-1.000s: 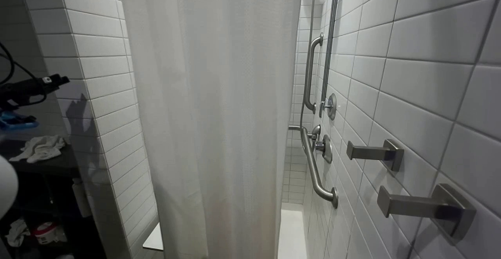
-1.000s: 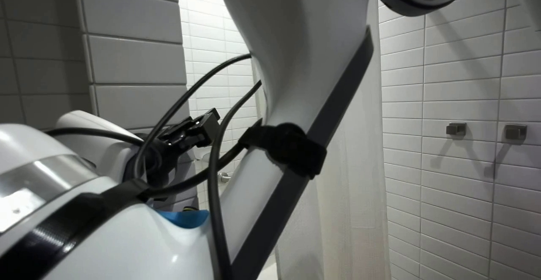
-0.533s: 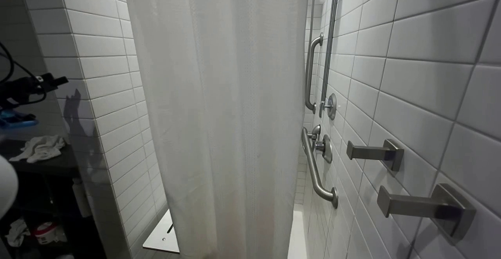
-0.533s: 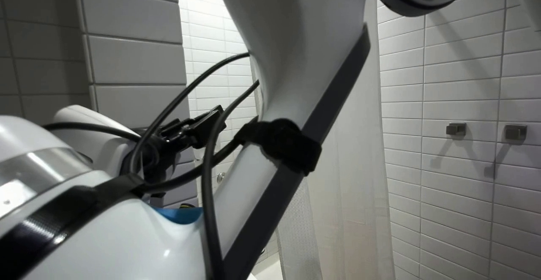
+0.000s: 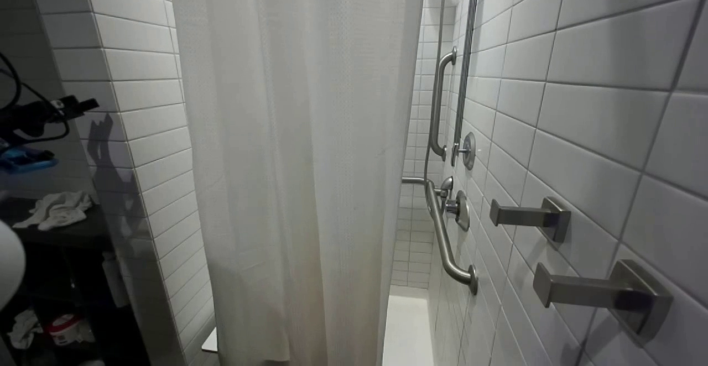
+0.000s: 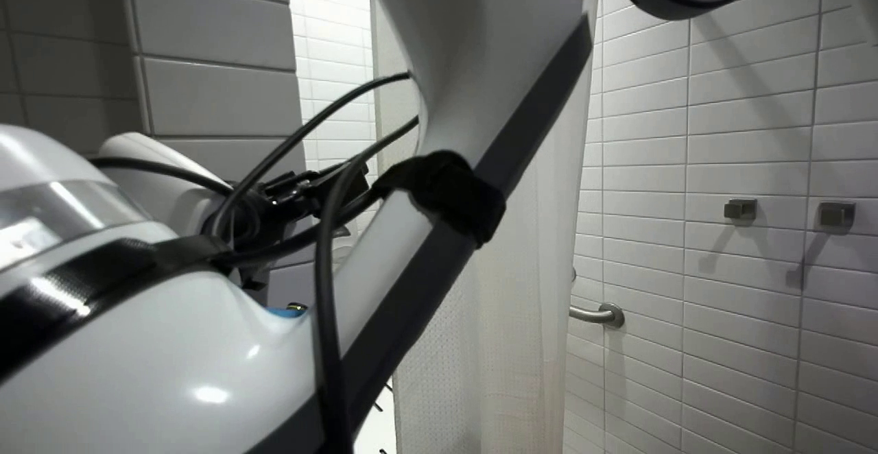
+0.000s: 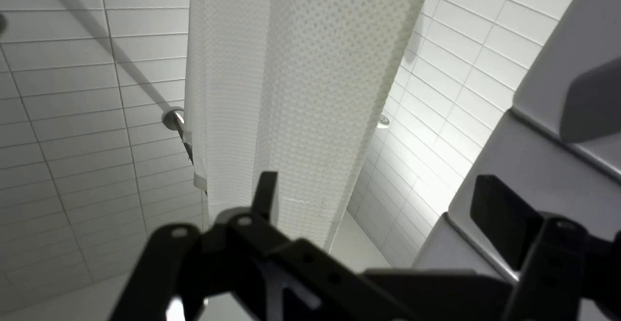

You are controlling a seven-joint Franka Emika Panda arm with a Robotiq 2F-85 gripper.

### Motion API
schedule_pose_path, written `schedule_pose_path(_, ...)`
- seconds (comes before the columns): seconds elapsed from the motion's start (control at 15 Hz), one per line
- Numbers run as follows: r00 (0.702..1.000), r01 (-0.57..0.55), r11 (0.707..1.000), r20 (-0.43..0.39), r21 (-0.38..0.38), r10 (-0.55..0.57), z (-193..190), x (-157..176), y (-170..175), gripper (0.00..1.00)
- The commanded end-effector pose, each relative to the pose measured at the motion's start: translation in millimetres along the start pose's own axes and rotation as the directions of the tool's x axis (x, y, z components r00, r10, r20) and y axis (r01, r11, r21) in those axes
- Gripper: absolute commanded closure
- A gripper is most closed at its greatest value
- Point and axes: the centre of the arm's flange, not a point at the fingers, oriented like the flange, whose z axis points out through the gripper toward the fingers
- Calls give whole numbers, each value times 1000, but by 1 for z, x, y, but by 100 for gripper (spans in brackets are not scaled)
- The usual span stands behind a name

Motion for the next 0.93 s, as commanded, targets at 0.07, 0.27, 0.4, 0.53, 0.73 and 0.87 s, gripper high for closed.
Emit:
schedule_pose_path(0.07,997,-53,997,45,-50,56,33,20,5,0)
schedule_pose_path(0.27,994,-76,994,74,-83,82,59,32,6,0)
schedule_pose_path(0.4,990,-89,990,103,-109,100,80,42,8,0)
schedule_pose_path(0.53,983,-98,985,142,-142,118,101,51,12,0)
schedule_pose_path(0.73,965,-116,977,213,-180,154,133,68,19,0)
schedule_pose_path(0.87,949,-129,971,258,-199,179,158,74,20,0)
